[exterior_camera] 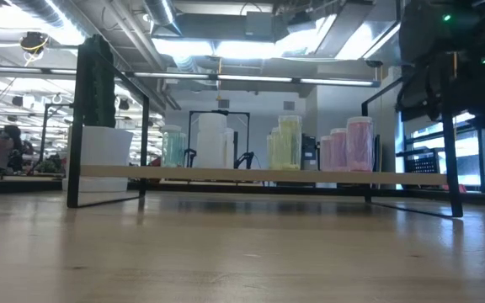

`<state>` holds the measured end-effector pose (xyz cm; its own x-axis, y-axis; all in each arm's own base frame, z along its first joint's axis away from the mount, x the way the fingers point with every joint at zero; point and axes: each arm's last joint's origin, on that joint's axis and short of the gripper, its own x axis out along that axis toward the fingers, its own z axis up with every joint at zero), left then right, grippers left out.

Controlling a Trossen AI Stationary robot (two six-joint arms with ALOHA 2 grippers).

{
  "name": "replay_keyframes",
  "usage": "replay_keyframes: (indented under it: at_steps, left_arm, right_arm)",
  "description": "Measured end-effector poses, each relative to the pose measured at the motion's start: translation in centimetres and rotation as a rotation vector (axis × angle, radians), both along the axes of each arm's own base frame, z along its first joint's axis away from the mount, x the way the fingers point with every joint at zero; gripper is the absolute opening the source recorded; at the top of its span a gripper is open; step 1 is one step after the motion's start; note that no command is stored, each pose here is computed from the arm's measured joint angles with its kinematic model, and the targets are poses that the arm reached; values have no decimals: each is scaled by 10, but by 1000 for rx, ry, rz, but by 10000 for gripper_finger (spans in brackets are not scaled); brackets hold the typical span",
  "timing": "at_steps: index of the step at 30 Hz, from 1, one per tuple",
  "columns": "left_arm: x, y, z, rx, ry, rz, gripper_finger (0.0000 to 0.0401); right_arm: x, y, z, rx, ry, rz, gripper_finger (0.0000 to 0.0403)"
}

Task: Pick and place medicine bottles onto shelf by color
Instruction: Put the blue pill bottle aligned with the other blue pill bottles on the shelf

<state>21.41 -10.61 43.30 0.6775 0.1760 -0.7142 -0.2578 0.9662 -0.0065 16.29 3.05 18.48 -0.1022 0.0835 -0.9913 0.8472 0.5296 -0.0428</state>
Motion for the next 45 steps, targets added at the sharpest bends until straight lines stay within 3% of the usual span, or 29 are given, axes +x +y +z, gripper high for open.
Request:
replay_keyframes:
  at_steps: [6,13,26,31,37,45]
  left_arm:
    - [0,0,0,-6,-2,6,231]
    - [0,0,0,-6,-2,6,231]
    - [0,0,0,-7,-3,9,231]
    - [2,4,0,-3,-4,29,231]
    - [5,10,0,-2,-4,53,231]
    - [5,10,0,-2,-4,53,231]
  right_arm:
    - [-1,19,0,64,-18,49,121]
    - [7,44,2,180,-153,143,120]
    - [8,71,5,246,-250,166,120]
    - [17,86,22,282,-303,213,120]
    - [35,108,50,284,-306,306,120]
    - [58,131,78,166,-195,395,120]
